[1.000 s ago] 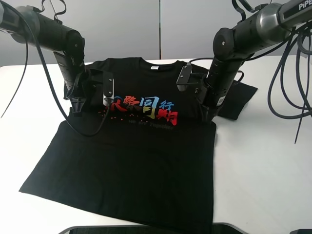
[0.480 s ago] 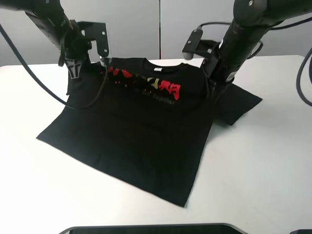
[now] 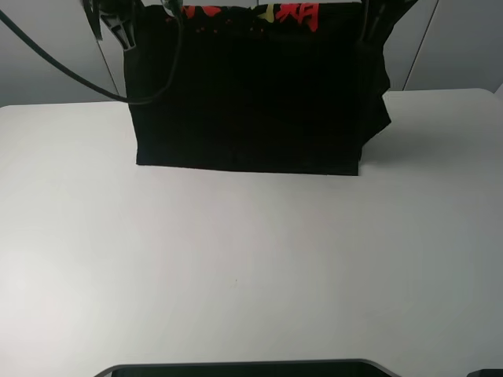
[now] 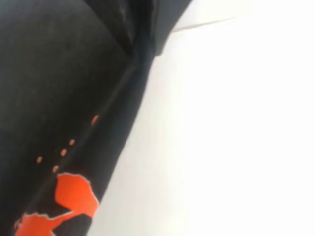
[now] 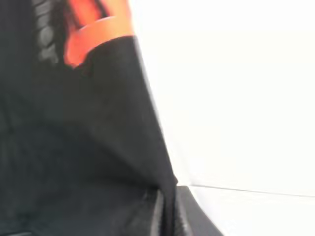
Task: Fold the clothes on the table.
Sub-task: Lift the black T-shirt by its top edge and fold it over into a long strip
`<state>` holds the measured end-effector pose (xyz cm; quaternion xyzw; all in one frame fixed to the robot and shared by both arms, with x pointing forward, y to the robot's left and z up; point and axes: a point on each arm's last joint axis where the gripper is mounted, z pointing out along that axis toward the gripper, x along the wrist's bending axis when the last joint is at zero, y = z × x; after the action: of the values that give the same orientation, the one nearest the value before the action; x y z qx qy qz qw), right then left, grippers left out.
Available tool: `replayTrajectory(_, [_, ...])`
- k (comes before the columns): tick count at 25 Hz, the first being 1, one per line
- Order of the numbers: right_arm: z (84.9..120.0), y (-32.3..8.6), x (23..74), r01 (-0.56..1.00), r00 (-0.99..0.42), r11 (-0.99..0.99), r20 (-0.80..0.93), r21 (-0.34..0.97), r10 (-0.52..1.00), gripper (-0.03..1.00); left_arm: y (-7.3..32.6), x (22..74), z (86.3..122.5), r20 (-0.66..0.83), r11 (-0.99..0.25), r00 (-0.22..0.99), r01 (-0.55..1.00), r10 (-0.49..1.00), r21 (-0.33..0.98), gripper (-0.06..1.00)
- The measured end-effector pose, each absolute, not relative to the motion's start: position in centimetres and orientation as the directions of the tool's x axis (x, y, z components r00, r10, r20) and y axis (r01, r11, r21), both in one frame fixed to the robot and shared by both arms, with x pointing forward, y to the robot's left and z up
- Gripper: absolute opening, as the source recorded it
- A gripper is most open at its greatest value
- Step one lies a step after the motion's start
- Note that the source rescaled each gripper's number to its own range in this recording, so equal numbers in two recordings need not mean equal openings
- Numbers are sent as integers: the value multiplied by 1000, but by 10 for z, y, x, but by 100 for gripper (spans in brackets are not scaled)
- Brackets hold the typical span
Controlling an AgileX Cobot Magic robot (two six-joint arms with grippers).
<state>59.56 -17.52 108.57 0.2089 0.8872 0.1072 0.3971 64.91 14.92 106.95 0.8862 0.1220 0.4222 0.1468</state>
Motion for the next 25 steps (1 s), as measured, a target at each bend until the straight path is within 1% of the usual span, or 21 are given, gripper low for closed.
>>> replayTrajectory(3, [1101, -177, 596, 312, -574, 873, -658, 375, 488, 3, 135, 646, 1082, 735, -932, 593, 74, 327, 355, 1])
replayTrajectory(5, [1098, -180, 592, 367, -596, 863, -626, 346, 504, 3, 124, 639, 1088, 734, -935, 599, 73, 319, 347, 1])
replayTrajectory(7, [1091, -182, 585, 442, -630, 839, -556, 317, 542, 3, 115, 628, 1091, 720, -948, 630, 86, 290, 307, 1])
replayTrajectory(9, [1084, -182, 574, 514, -684, 817, -450, 260, 574, 3, 107, 612, 1090, 680, -963, 686, 126, 259, 240, 1])
replayTrajectory(10, [1080, -181, 568, 532, -716, 815, -391, 230, 578, 3, 105, 602, 1086, 643, -970, 726, 160, 243, 186, 1])
replayTrajectory(11, [1075, -179, 559, 557, -750, 806, -297, 198, 591, 3, 104, 593, 1082, 596, -972, 768, 198, 234, 125, 1])
replayTrajectory(13, [1072, -175, 545, 580, -779, 795, -162, 178, 605, 3, 106, 577, 1073, 490, -964, 837, 266, 244, 27, 1])
replayTrajectory(14, [1071, -172, 540, 586, -785, 789, -114, 183, 609, 3, 106, 571, 1068, 443, -957, 858, 290, 262, 5, 1])
replayTrajectory(15, [1069, -170, 536, 596, -785, 779, -62, 192, 616, 3, 105, 565, 1064, 396, -949, 870, 316, 295, 11, 1])
replayTrajectory(17, [1064, -168, 527, 603, -788, 774, -7, 194, 616, 3, 103, 556, 1054, 304, -938, 891, 346, 338, 26, 1])
replayTrajectory(19, [1053, -170, 519, 608, -791, 778, 37, 159, 611, 3, 102, 547, 1043, 228, -932, 906, 361, 357, 26, 1])
replayTrajectory(22, [1034, -174, 510, 612, -791, 786, 75, 92, 607, 3, 104, 535, 1020, 141, -933, 925, 360, 354, -21, 1])
replayTrajectory(25, [1022, -176, 503, 609, -792, 791, 97, 53, 603, 3, 108, 525, 1003, 94, -934, 934, 351, 344, -73, 1])
